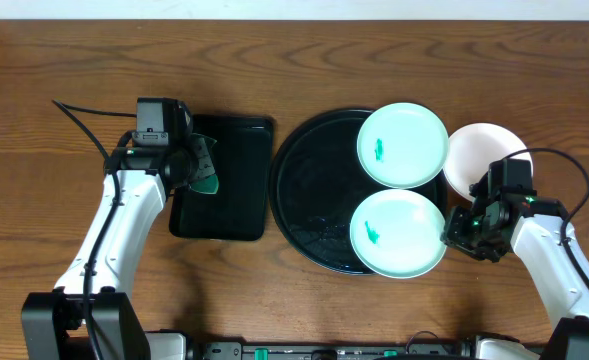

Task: Clean dirty plates on tray and stack at the side
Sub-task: 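Grip the pale green plate rim and drag it toward tray center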

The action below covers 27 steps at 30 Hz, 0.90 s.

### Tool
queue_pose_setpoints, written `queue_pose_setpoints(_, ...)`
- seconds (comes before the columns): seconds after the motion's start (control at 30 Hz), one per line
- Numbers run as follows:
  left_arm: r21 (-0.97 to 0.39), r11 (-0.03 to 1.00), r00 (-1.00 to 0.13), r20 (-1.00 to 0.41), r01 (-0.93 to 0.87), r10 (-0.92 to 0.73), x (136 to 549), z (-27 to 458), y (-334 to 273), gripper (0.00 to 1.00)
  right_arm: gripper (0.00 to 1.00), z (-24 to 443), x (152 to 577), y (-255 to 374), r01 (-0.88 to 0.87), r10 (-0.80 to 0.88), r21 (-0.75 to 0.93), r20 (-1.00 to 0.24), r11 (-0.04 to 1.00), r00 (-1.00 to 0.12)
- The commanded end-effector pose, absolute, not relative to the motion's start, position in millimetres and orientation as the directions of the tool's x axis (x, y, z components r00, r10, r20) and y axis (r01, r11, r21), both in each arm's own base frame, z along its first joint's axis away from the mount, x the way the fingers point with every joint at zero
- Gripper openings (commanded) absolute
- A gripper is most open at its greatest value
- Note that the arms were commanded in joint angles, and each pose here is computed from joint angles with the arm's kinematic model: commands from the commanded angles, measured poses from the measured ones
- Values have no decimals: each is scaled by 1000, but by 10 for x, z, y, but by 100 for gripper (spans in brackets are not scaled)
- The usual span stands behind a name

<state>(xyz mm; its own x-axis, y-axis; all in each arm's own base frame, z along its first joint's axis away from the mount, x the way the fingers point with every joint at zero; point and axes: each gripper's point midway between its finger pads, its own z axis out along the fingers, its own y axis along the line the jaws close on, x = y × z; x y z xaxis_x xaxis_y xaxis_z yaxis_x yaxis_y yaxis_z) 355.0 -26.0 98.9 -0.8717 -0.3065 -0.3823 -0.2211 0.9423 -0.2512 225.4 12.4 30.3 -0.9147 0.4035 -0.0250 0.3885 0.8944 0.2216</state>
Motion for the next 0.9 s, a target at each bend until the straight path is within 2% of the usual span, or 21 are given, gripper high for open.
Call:
queue_pose_setpoints(0.0,-250,947,-881,-375,-203,-288,3530,954,-284,8,19,283,2236,94,386,399,192,-32,902,-916)
queue_pose_setpoints(0.17,-250,947,-881,-375,-203,-288,3530,954,-284,8,12,298,2242,170,382,397,233,-18,894,-918)
queue_pose_setpoints(0.4,-250,947,-881,-375,-203,-288,3530,954,-284,8,1,406,2244,508,361,375,413,50,836,-926)
queue_pose_setpoints(0.5,-250,947,-881,-375,-203,-288,3529,954,-284,8,1,451,2239,635,357,366,463,75,811,-928)
queue_pose_setpoints(0.77,-250,947,-881,-375,-203,-288,3529,954,-284,8,1,458,2230,866,518,494,441,177,733,-851)
queue_pose_setpoints(0.87,-250,947,-881,-375,-203,-288,3529,954,-284,8,1,461,2264,972,523,503,442,173,729,-847)
